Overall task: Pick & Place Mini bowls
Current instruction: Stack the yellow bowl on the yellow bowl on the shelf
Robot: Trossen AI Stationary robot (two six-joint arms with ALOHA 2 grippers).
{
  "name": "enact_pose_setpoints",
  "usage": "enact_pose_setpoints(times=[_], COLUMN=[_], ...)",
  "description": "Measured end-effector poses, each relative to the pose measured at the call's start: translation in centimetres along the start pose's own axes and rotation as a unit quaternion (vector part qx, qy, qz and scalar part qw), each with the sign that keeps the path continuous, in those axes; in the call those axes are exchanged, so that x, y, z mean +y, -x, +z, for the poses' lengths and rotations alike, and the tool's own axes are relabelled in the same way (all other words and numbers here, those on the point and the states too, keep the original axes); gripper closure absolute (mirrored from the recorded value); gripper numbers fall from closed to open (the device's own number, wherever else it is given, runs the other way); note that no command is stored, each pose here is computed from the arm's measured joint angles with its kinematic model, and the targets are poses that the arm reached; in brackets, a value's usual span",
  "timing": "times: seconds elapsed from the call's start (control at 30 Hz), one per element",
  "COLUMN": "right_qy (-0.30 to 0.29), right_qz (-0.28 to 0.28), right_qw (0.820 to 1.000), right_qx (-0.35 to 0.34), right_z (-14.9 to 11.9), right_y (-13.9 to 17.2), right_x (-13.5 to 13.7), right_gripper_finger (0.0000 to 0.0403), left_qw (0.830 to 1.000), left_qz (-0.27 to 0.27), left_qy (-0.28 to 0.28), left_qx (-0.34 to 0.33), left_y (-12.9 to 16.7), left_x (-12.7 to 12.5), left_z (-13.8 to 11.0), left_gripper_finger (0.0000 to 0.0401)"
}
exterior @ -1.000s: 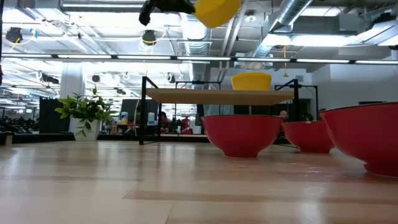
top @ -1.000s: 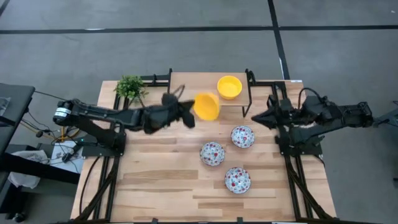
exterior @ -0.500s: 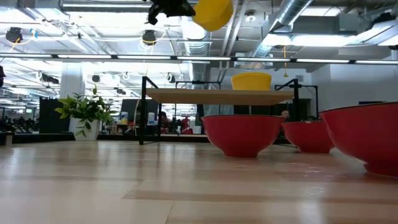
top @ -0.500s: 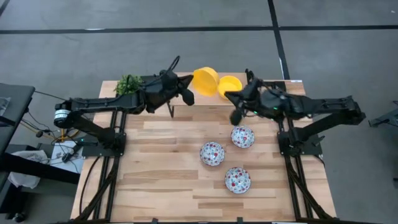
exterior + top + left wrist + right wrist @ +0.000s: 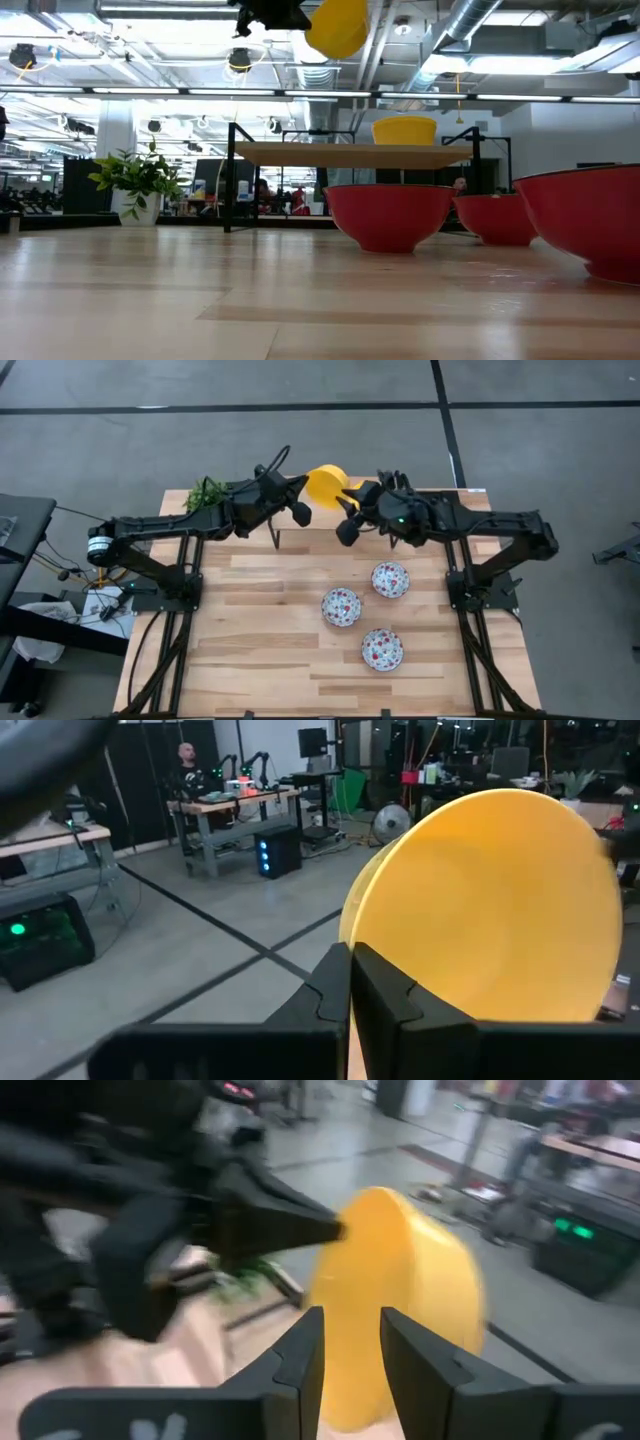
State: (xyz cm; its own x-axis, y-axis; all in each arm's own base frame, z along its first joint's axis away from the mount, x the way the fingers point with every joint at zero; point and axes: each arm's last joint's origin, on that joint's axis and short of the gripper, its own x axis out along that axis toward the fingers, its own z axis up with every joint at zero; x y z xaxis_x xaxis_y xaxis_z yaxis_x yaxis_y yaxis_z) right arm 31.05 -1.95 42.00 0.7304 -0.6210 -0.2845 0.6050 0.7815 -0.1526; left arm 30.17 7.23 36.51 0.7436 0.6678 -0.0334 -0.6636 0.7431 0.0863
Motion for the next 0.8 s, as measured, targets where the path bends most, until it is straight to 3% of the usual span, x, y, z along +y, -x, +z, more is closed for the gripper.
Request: enact_pose_setpoints(times=[0.43, 0.8], right_qy=[0.003, -0.009], right_qz=[-0.013, -0.048], right_qw=[1.000, 0.998], right_qx=[-0.002, 0.047], right_z=[2.0, 0.8], right_y=[1.3, -1.3], right_x=[0.2, -1.1], right_gripper_finger=[0.0310, 0.0310], left_qw=[1.000, 1.000], left_qz=[0.007, -0.001], left_qy=[-0.022, -0.021], left_qx=[0.009, 0.007], left_y=[-0.6, -0.7], left_x=[1.1, 1.1], left_z=[-0.2, -0.2], left_gripper_finger=[0.0398, 0.0398])
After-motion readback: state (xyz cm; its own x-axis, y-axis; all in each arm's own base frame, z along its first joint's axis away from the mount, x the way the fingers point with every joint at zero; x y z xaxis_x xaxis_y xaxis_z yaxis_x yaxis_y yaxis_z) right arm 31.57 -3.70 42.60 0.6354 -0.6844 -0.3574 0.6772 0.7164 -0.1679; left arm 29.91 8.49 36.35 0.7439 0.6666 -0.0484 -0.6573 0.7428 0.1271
